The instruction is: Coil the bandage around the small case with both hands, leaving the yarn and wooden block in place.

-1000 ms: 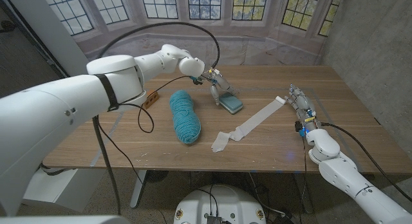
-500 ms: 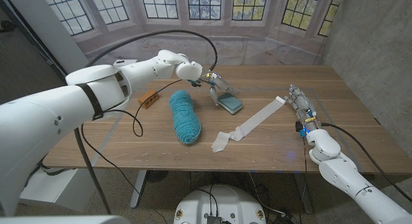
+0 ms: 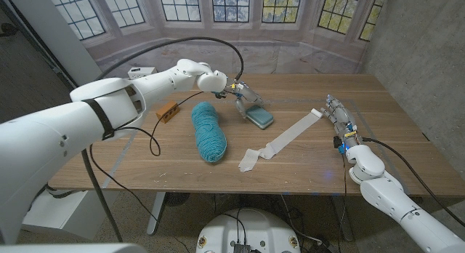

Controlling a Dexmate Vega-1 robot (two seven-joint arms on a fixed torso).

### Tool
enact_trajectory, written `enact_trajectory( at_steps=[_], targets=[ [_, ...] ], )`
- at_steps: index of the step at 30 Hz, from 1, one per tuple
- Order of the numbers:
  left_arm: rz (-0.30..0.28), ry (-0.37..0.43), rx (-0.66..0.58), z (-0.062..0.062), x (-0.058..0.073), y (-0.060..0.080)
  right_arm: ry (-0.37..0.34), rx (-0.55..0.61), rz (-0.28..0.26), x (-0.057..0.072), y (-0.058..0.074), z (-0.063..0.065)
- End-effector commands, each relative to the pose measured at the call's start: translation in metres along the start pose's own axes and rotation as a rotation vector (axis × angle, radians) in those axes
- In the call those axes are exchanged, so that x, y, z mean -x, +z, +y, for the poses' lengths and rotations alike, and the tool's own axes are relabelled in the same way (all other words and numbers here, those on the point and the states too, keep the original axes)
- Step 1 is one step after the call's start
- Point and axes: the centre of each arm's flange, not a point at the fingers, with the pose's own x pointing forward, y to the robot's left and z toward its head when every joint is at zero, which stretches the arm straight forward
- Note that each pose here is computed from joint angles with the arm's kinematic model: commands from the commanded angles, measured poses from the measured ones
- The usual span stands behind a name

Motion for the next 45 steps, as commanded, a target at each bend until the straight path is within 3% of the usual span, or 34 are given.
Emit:
enact_trajectory(
  at_steps=[1,15,29,45],
  targets=[
    [0.0,0.012,-0.006,0.0,-0.008,0.003,-0.005,-0.002,0.01,0.004,-0.003,-0.006],
    [-0.003,0.03,-0.01,0.0,-0.01,0.008,-0.004,-0.007,0.011,0.007,-0.007,-0.01],
    [0.011,0.038,-0.013,-0.007,-0.005,0.01,0.01,-0.005,0.013,0.004,-0.007,-0.009],
    [0.021,0.098,-0.035,-0.016,-0.007,0.008,0.007,-0.003,0.021,0.005,-0.008,-0.011]
  ],
)
